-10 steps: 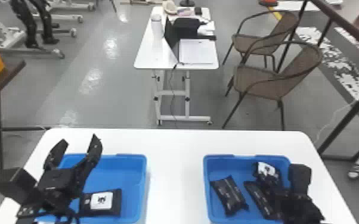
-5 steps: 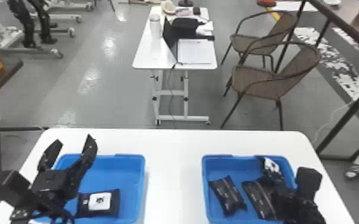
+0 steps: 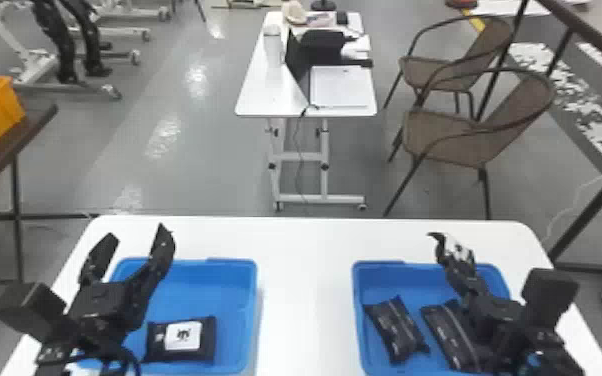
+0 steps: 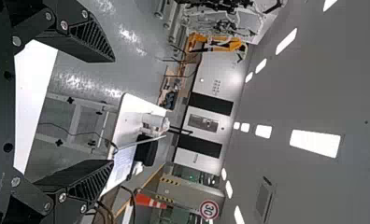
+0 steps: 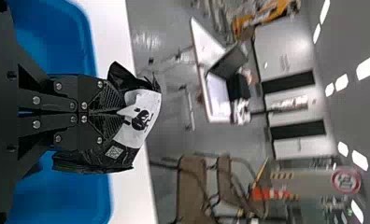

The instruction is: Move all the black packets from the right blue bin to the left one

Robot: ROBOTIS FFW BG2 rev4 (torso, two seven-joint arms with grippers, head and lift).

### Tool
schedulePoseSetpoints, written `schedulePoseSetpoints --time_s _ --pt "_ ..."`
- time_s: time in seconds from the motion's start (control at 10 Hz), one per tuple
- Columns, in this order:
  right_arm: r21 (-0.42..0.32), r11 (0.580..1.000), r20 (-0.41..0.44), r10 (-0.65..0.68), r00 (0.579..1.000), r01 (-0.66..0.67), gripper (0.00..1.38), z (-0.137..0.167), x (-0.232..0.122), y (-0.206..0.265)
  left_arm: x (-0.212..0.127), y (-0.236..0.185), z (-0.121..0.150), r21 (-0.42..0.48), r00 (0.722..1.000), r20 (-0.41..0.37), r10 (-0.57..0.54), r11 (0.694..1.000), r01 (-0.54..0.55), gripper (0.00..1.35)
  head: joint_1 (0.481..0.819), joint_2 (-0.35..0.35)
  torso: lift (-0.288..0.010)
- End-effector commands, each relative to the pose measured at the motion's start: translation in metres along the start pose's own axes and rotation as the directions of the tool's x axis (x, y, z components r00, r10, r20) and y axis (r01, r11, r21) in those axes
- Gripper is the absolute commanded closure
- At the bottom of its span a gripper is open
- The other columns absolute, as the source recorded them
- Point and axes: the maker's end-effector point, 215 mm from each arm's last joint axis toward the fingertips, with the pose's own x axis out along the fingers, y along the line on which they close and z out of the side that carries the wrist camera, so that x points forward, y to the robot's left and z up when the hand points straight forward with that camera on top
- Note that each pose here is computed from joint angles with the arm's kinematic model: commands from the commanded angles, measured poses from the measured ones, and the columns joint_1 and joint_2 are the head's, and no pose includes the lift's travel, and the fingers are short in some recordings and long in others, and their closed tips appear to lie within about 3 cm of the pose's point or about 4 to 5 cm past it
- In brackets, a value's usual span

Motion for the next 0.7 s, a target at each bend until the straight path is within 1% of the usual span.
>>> schedulePoseSetpoints --time_s 0.0,0.1,0.2,0.3,0.4,0.5,0.6 --pt "-0.123 0.978 0.031 0.173 0.985 -0.168 1.27 0.055 0.017 0.053 0.006 -0.008 -0.014 -0.068 0.998 -0.053 -0.023 0.997 0.020 0.27 0.695 0.065 0.000" --pt "-0.166 0.947 0.042 0.286 0.957 -0.275 1.27 0.081 0.030 0.093 0.014 -0.022 -0.024 -0.135 0.993 -0.093 -0.070 0.989 0.057 0.27 0.695 0.103 0.000" --pt "-0.197 0.912 0.039 0.374 0.926 -0.360 1.27 0.095 0.040 0.128 0.021 -0.037 -0.032 -0.218 0.984 -0.132 -0.116 0.972 0.085 0.27 0.695 0.131 0.000" --pt "-0.222 0.873 0.022 0.451 0.892 -0.435 1.27 0.102 0.048 0.161 0.029 -0.047 -0.034 -0.277 0.971 -0.165 -0.170 0.953 0.120 0.27 0.695 0.151 0.000" --pt "-0.235 0.827 -0.020 0.521 0.853 -0.511 1.27 0.098 0.057 0.195 0.036 -0.058 -0.036 -0.339 0.951 -0.198 -0.237 0.927 0.160 0.27 0.695 0.161 0.000" --pt "-0.232 0.773 -0.072 0.592 0.803 -0.591 1.27 0.084 0.059 0.234 0.041 -0.067 -0.035 -0.370 0.933 -0.219 -0.287 0.909 0.193 0.27 0.695 0.181 0.000" --pt "-0.230 0.720 -0.129 0.645 0.754 -0.655 1.27 0.065 0.058 0.268 0.044 -0.073 -0.032 -0.394 0.928 -0.214 -0.306 0.896 0.205 0.27 0.695 0.207 0.000"
